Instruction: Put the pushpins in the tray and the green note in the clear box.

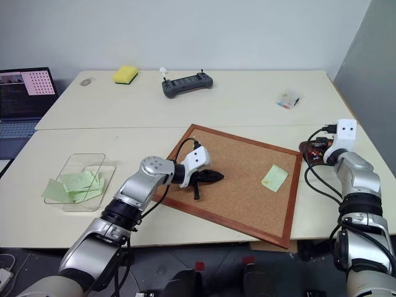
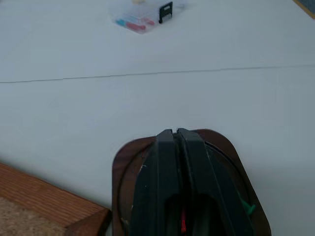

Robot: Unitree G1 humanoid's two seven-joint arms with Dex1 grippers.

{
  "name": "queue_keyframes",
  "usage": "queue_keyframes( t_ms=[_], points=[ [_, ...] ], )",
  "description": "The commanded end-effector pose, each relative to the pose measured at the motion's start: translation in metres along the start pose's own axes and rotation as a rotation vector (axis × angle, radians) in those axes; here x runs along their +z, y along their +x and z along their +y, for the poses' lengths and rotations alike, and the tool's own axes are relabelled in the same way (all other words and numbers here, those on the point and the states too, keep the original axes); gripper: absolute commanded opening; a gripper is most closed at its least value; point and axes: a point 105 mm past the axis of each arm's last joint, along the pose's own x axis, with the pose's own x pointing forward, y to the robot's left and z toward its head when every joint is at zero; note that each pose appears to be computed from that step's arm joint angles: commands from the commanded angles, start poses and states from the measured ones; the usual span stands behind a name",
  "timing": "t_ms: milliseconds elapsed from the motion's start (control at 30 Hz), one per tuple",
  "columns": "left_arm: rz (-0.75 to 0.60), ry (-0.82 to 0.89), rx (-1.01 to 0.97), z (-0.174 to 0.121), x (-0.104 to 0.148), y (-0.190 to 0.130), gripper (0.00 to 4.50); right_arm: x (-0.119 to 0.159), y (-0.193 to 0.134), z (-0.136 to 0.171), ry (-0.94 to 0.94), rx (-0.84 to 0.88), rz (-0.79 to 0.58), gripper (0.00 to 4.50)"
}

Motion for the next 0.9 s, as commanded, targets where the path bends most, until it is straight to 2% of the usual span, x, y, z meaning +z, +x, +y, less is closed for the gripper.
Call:
queue_keyframes(
  t_ms=[33,100,167,200,533,667,767,900],
  points=[
    [0.095,-0.051,0.002,-0.003,-0.027,-0.003,0.0,0.02,0.001,-0.002,0.02,-0.002,-0.069,0.04],
    [0.096,-0.053,0.003,-0.003,-0.028,-0.003,0.0,0.019,0.002,-0.001,0.016,0.005,-0.069,0.04],
    [0.096,-0.053,0.003,-0.004,-0.028,-0.003,0.0,0.018,0.003,0.0,0.019,0.011,-0.07,0.46],
    [0.095,-0.053,0.004,-0.004,-0.027,-0.003,0.0,0.018,0.004,0.001,0.02,0.014,-0.072,0.51],
    [0.097,-0.05,-0.001,-0.005,-0.027,-0.003,0.0,0.016,0.003,0.0,0.016,0.02,-0.076,3.03],
    [0.095,-0.048,-0.002,-0.006,-0.027,-0.002,0.0,0.021,0.0,-0.001,0.009,0.025,-0.098,3.81],
    [0.092,-0.048,-0.004,-0.006,-0.026,-0.001,0.0,0.03,-0.005,0.008,-0.038,0.097,-0.135,4.37],
    [0.091,-0.048,-0.005,-0.006,-0.026,0.0,0.0,0.032,-0.024,0.04,-0.101,0.321,-0.165,4.47]
  ],
)
